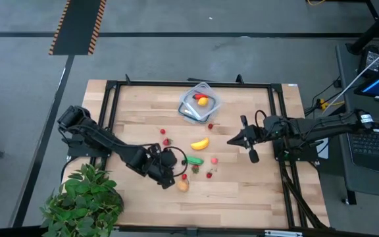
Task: Pick and placing Produce into tupperware
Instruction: Put the violet eggplant into the transparent container
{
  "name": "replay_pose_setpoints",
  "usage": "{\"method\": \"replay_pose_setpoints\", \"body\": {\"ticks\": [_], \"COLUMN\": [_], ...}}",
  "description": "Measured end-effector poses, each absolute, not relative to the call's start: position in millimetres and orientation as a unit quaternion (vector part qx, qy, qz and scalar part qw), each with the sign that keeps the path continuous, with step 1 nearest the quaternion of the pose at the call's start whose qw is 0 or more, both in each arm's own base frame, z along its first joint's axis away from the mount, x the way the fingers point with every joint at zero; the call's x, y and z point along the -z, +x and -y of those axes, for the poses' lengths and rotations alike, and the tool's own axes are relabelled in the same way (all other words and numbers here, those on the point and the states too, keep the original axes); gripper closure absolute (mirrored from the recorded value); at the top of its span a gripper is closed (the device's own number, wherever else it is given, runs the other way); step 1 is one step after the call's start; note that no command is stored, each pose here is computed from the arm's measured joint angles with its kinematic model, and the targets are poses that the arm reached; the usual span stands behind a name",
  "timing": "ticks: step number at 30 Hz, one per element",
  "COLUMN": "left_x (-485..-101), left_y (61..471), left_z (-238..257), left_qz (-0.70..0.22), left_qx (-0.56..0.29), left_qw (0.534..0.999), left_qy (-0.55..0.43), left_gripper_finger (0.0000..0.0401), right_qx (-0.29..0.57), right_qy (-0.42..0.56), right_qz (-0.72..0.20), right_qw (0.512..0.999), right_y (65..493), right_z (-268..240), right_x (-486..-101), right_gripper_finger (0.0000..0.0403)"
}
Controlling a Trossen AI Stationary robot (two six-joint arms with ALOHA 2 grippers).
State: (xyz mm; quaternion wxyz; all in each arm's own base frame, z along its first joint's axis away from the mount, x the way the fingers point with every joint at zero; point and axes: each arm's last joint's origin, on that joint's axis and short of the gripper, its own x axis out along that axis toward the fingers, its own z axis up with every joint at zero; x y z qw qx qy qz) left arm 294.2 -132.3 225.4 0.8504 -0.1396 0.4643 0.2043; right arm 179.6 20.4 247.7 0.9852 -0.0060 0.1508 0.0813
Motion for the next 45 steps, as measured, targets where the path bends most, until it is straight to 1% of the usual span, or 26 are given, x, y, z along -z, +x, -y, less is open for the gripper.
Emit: {"method": "replay_pose_setpoints", "body": {"ticks": [4,10,14,19,27,35,38,45], "left_x": [-225,-225,-214,-194,-173,-173,-170,-158], "left_y": [293,293,296,304,313,315,316,321], "left_z": [132,131,130,129,127,123,122,118], "left_qz": [-0.465,-0.463,-0.48,-0.519,-0.548,-0.545,-0.547,-0.556], "left_qx": [-0.212,-0.22,-0.238,-0.232,-0.231,-0.239,-0.243,-0.253], "left_qw": [0.846,0.844,0.83,0.806,0.785,0.781,0.779,0.77], "left_qy": [-0.149,-0.154,-0.154,-0.166,-0.175,-0.19,-0.189,-0.183], "left_gripper_finger": [0.0244,0.0231,0.0221,0.0213,0.0216,0.0216,0.0216,0.0216], "right_qx": [-0.082,-0.082,-0.082,-0.082,-0.082,-0.082,-0.082,-0.082], "right_qy": [-0.006,-0.007,-0.008,-0.009,-0.008,-0.008,-0.009,-0.007], "right_qz": [-0.155,-0.156,-0.159,-0.162,-0.163,-0.166,-0.167,-0.167], "right_qw": [0.985,0.984,0.984,0.983,0.983,0.983,0.983,0.982], "right_y": [179,179,179,179,179,179,179,179], "right_z": [-20,-20,-20,-20,-20,-20,-20,-20], "right_x": [-247,-247,-246,-246,-245,-245,-245,-245], "right_gripper_finger": [0.0398,0.0382,0.0389,0.0398,0.0379,0.0397,0.0397,0.0377]}}
